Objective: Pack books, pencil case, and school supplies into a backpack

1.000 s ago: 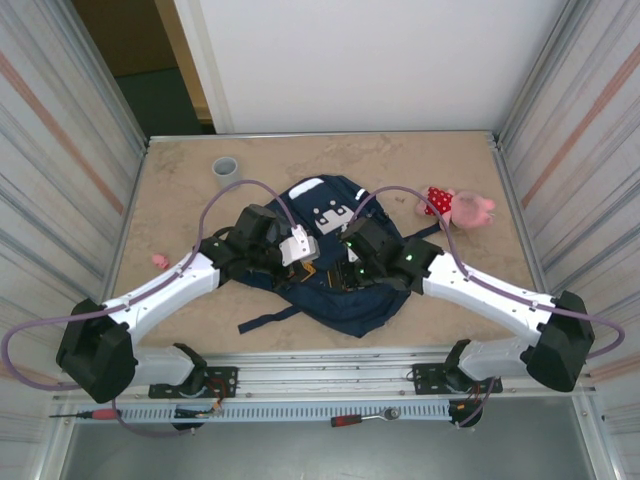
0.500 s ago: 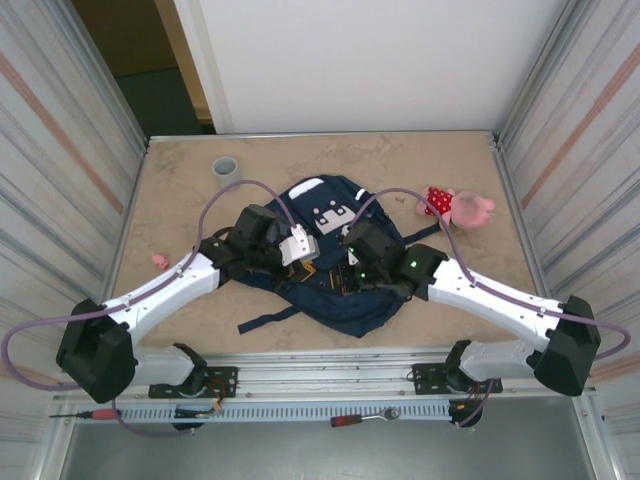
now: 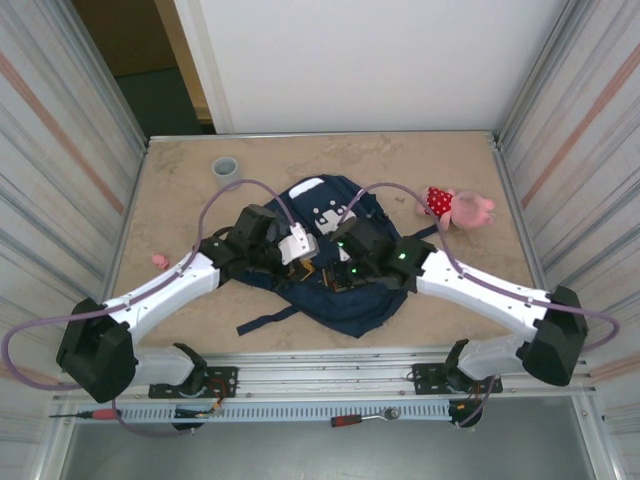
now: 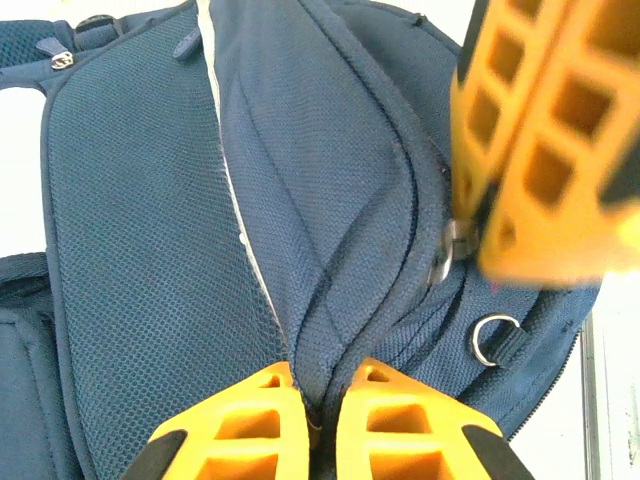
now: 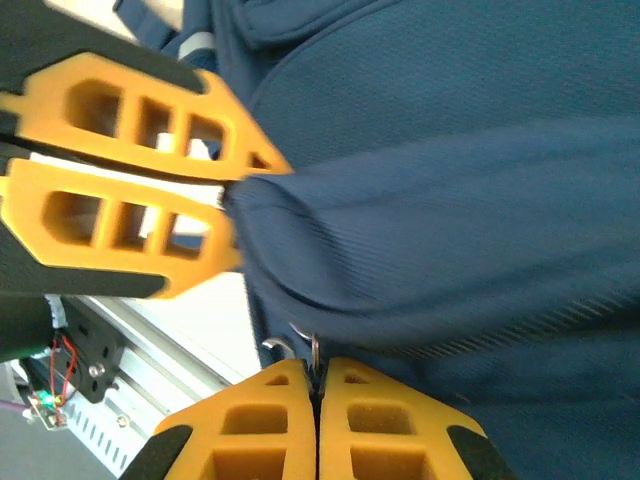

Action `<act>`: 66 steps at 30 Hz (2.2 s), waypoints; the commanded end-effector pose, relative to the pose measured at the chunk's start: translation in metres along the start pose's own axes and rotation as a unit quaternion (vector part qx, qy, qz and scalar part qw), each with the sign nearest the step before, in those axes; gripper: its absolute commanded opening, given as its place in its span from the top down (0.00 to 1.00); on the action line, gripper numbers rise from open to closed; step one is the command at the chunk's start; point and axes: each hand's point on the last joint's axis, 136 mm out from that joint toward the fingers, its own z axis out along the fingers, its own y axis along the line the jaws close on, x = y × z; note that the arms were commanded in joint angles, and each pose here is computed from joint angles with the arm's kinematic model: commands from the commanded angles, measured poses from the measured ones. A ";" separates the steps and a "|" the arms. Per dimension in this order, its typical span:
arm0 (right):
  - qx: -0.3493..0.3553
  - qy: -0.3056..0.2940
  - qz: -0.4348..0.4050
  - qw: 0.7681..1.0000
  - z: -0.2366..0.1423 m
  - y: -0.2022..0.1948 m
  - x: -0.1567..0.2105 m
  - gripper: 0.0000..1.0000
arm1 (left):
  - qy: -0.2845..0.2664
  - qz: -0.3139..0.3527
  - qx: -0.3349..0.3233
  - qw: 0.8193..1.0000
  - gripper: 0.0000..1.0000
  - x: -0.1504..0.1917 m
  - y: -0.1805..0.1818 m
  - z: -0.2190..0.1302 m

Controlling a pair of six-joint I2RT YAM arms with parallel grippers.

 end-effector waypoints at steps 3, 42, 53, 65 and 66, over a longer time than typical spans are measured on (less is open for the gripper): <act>0.055 0.025 0.042 0.997 -0.028 -0.066 0.023 1.00 | 0.023 -0.014 -0.058 0.998 1.00 0.022 0.024 -0.014; -0.096 0.023 0.003 0.995 0.018 0.031 0.020 1.00 | 0.046 0.148 -0.059 0.986 0.35 0.012 -0.009 -0.015; -0.075 0.026 0.018 0.997 0.008 -0.007 0.021 1.00 | 0.058 0.139 -0.048 0.987 0.89 0.028 -0.002 -0.008; -0.036 0.036 0.055 0.997 -0.003 -0.069 0.025 1.00 | 0.075 0.116 -0.093 0.986 0.86 0.064 0.016 -0.049; -0.044 0.032 0.051 0.997 -0.003 -0.062 0.024 1.00 | 0.076 0.115 -0.097 0.986 0.84 0.064 0.018 -0.049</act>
